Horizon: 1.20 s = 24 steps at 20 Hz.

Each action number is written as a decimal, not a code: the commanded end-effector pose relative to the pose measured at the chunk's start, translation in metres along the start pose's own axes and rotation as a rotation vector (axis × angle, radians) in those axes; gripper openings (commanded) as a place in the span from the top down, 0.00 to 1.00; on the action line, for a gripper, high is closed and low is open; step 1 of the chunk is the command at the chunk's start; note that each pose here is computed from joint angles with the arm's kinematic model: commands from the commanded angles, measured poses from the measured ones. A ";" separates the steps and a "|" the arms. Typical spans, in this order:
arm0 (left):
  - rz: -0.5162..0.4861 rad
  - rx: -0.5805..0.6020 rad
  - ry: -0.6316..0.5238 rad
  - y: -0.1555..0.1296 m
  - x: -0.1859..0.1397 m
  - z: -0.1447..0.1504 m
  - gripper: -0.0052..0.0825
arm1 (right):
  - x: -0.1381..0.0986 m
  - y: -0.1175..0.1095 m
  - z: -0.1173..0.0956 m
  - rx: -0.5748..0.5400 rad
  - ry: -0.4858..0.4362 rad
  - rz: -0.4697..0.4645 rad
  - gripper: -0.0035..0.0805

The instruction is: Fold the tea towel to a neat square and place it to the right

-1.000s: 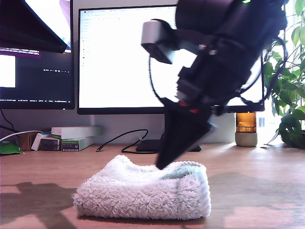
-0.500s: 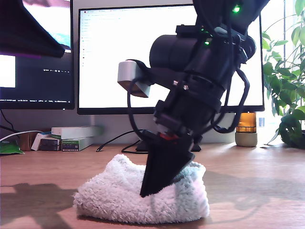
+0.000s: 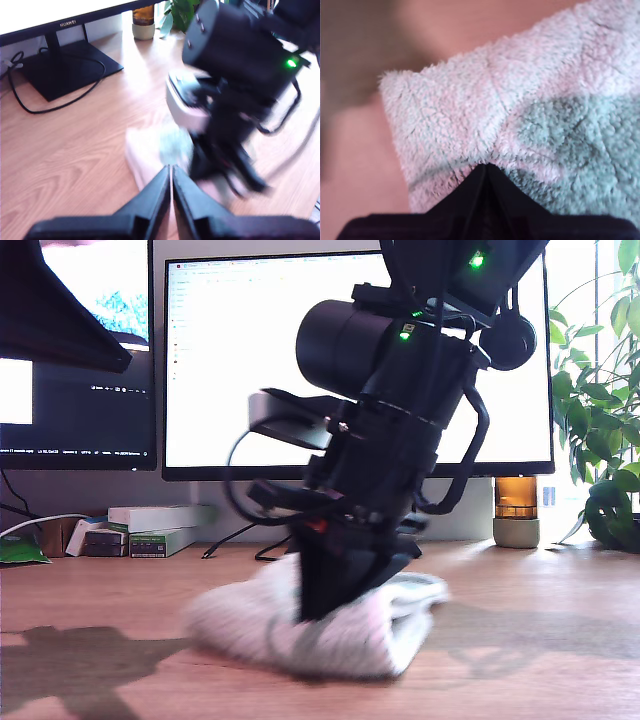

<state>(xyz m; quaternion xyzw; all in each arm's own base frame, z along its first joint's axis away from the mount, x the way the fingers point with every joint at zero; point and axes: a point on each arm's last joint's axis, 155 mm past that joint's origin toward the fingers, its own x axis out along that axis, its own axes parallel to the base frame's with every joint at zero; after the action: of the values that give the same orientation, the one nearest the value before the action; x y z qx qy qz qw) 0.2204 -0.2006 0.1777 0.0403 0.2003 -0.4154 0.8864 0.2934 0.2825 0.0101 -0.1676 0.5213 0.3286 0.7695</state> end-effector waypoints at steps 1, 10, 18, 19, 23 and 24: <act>-0.004 0.008 0.017 -0.001 0.002 -0.008 0.97 | 0.024 -0.042 -0.057 0.138 0.175 -0.133 0.96; -0.004 0.008 0.019 -0.001 0.002 -0.009 0.96 | 0.002 -0.103 -0.136 0.493 0.320 -0.404 0.96; -0.009 0.006 0.018 -0.002 0.002 -0.008 0.96 | -0.035 -0.116 -0.220 0.731 0.348 -0.504 0.96; -0.012 0.005 0.017 -0.002 0.002 -0.008 0.97 | -0.040 -0.116 -0.230 0.766 0.355 -0.514 0.96; -0.042 0.006 0.014 -0.008 0.001 -0.008 0.97 | -0.059 -0.106 -0.267 0.847 0.399 -0.541 0.96; -0.055 0.006 0.011 -0.010 0.001 -0.007 0.97 | -0.064 -0.103 -0.275 0.850 0.413 -0.545 0.96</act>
<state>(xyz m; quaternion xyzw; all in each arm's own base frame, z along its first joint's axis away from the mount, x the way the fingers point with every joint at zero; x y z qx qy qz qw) 0.2136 -0.2051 0.1765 0.0401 0.2036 -0.4346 0.8764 0.2470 0.0601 -0.0007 0.0289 0.5733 -0.1155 0.8107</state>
